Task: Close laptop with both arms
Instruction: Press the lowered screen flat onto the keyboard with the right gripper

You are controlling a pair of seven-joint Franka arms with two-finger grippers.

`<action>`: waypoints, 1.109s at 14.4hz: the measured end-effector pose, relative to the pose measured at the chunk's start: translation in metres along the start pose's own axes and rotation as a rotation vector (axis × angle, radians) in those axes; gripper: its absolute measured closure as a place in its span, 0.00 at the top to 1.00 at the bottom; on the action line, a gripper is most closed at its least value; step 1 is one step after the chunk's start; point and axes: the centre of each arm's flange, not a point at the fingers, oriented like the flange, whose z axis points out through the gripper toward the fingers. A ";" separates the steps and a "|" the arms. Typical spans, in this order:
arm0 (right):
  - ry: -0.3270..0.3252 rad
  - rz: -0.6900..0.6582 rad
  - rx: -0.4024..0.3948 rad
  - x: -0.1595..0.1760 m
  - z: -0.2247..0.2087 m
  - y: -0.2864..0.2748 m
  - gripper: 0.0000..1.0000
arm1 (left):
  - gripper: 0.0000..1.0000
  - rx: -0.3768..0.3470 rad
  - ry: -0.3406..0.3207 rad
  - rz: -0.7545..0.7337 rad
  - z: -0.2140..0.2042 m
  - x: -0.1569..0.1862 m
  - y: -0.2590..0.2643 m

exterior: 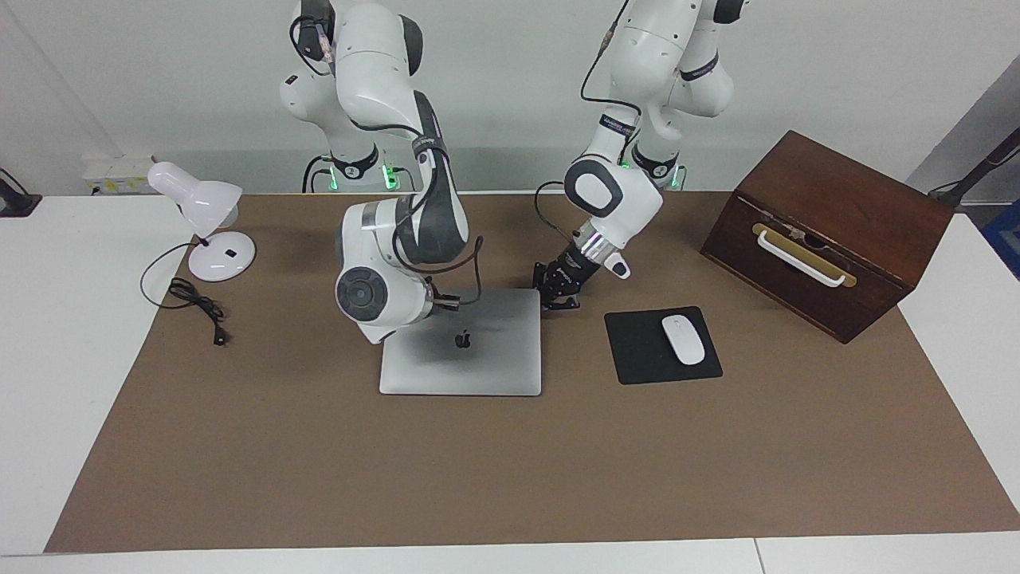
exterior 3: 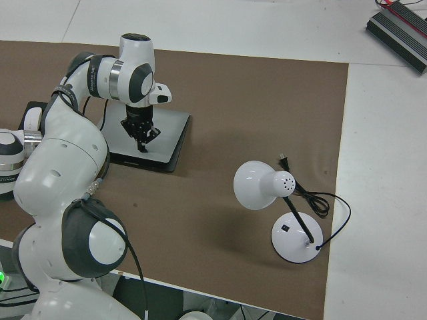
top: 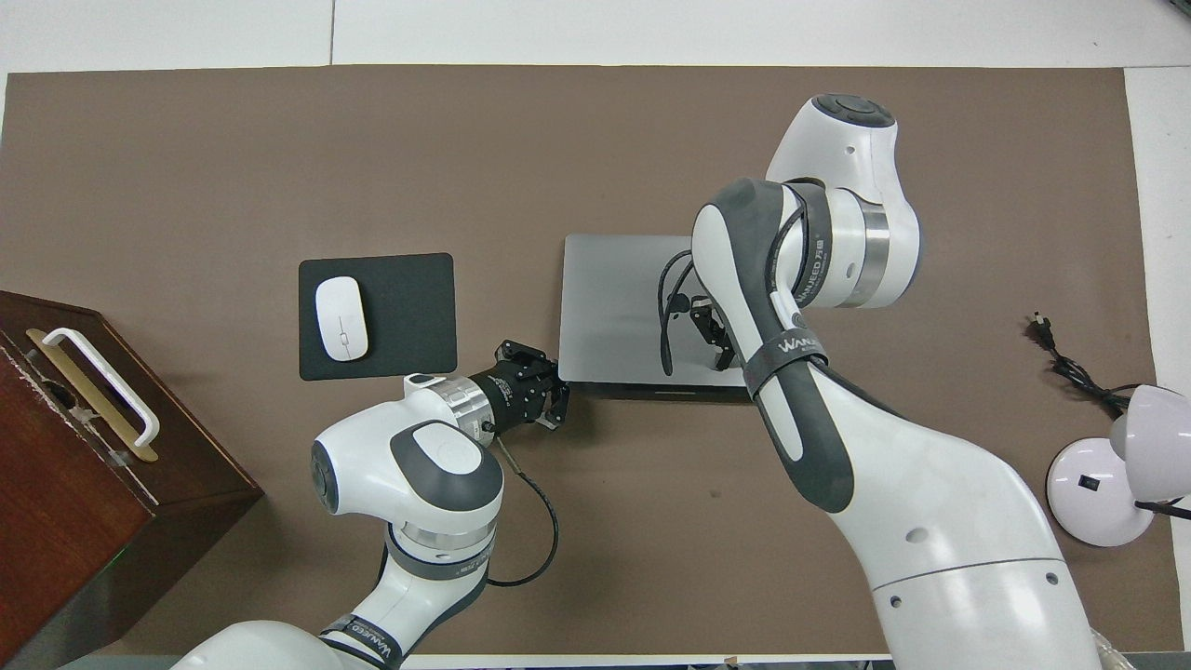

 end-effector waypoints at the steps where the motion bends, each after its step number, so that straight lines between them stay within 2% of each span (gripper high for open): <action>1: 0.000 0.000 0.000 0.000 0.000 0.000 0.01 | 0.01 0.000 0.000 0.000 0.000 0.000 0.000; 16: -0.018 0.004 0.001 -0.002 0.006 0.005 0.01 | 0.01 0.000 0.000 0.017 0.000 0.000 0.000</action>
